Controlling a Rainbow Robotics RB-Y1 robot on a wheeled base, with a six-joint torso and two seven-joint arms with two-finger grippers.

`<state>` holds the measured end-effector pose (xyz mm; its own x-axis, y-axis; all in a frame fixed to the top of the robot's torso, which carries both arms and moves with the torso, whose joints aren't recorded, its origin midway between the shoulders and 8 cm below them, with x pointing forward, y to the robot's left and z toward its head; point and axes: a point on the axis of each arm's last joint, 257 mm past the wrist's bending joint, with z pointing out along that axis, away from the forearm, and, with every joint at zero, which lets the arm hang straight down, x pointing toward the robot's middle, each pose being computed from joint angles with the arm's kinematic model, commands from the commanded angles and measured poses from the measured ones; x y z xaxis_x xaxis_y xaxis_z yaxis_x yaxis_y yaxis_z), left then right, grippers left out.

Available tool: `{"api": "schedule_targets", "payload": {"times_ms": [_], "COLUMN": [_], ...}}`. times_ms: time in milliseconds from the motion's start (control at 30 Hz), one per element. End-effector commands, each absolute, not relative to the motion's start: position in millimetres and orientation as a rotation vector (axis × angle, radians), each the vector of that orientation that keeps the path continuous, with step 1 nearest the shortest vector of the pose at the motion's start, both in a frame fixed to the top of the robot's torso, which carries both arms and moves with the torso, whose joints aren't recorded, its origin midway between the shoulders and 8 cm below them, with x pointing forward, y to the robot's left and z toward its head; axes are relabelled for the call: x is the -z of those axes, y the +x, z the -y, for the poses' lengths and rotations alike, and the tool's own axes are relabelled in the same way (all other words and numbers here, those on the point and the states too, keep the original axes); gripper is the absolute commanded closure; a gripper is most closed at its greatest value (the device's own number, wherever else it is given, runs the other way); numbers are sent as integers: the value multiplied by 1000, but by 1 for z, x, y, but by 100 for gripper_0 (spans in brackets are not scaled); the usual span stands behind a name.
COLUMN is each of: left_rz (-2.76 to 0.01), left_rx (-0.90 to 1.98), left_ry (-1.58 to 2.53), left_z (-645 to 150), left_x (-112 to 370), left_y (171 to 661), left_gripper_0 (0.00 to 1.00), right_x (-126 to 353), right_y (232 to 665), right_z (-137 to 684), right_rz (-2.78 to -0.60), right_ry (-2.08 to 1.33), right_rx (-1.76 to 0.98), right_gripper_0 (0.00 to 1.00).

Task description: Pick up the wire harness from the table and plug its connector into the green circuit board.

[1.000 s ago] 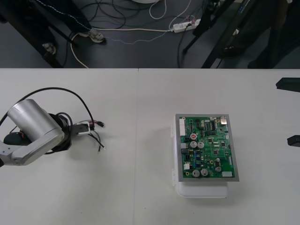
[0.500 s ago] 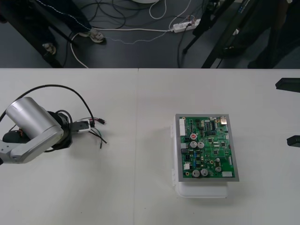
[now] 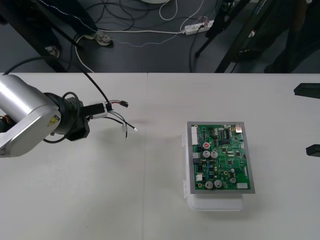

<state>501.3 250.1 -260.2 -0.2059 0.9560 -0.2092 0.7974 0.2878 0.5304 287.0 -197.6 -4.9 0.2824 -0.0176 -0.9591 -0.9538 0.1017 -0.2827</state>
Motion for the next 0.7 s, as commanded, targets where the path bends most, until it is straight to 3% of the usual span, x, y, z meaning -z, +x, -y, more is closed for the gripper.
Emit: {"api": "schedule_targets", "payload": {"times_ms": [33,700], "left_rz": [-2010,-1739], "left_rx": [-504,-414], "left_ry": [1612,1328], "left_z": [-264,-216], "left_x": [202,50], "left_y": [494,478], "left_gripper_0": [100,100], "right_x": [2,-19], "right_y": [282,275], "right_z": [197,190], "right_rz": [-1075,-1031], "right_ry": [-1276,-1257], "right_rx": [-964,-1053], "right_gripper_0": [0,0]}}
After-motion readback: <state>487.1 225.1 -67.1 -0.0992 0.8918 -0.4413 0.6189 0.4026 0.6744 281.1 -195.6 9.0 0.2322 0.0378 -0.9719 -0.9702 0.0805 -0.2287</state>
